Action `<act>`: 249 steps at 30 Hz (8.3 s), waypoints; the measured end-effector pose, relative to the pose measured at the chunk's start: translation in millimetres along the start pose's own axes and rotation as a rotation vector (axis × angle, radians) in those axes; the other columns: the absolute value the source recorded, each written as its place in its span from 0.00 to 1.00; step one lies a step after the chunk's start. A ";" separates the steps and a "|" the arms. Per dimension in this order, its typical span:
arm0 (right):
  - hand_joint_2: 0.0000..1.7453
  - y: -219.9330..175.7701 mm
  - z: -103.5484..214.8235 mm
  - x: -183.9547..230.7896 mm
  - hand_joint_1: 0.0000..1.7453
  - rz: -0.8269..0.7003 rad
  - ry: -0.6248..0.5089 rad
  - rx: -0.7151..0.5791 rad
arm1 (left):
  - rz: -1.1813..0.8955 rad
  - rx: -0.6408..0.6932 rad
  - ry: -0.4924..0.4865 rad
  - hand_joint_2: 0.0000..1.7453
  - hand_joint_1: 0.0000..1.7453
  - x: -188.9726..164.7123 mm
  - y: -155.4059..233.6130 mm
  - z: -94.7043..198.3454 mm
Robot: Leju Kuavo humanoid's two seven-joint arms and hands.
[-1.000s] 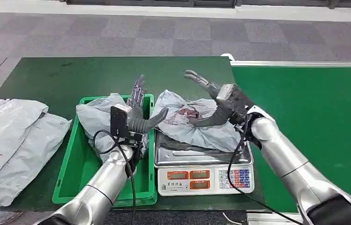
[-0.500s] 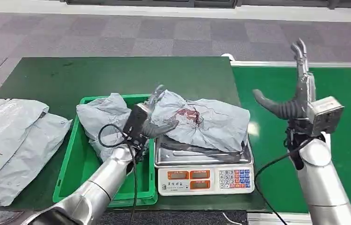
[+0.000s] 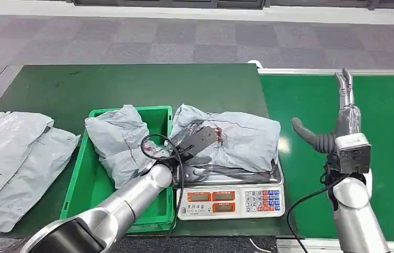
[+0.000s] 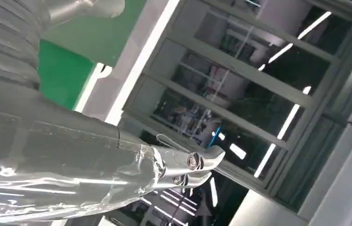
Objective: Moved the parcel from conveyor to table for the left to box.
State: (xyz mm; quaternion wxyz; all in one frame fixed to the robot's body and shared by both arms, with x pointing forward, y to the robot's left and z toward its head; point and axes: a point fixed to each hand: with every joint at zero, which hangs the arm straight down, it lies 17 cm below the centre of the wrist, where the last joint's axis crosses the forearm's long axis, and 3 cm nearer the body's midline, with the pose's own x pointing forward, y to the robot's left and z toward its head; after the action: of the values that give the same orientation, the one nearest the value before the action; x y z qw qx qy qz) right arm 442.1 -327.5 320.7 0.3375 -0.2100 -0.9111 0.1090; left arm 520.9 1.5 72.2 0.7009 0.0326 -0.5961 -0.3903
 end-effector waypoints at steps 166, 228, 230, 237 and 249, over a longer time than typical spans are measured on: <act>1.00 -105.4 57.2 -0.1 0.00 0.184 0.066 -0.100 | -0.288 1.292 -0.458 0.00 0.00 -22.7 286.4 289.4; 1.00 -130.5 298.9 -316.0 0.00 0.602 1.641 0.490 | 0.651 0.397 -0.662 1.00 0.00 56.5 153.1 57.7; 1.00 -122.4 298.4 -315.9 0.00 0.580 1.623 0.519 | 0.650 0.398 -0.661 1.00 0.00 55.8 153.5 57.8; 1.00 -85.9 283.2 -314.1 1.00 0.477 1.522 0.618 | 0.644 0.403 -0.658 1.00 0.00 52.8 155.9 58.3; 1.00 -72.8 262.4 -314.5 1.00 0.479 1.481 0.619 | 0.638 0.411 -0.653 1.00 0.00 49.4 158.8 58.8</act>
State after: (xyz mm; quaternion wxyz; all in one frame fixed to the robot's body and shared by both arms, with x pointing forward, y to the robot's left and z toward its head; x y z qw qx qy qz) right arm 461.3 -550.6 -29.9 0.8589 -0.3130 -0.3136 0.2567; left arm 550.2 107.3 210.3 0.5411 -0.1379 -0.8293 -0.0210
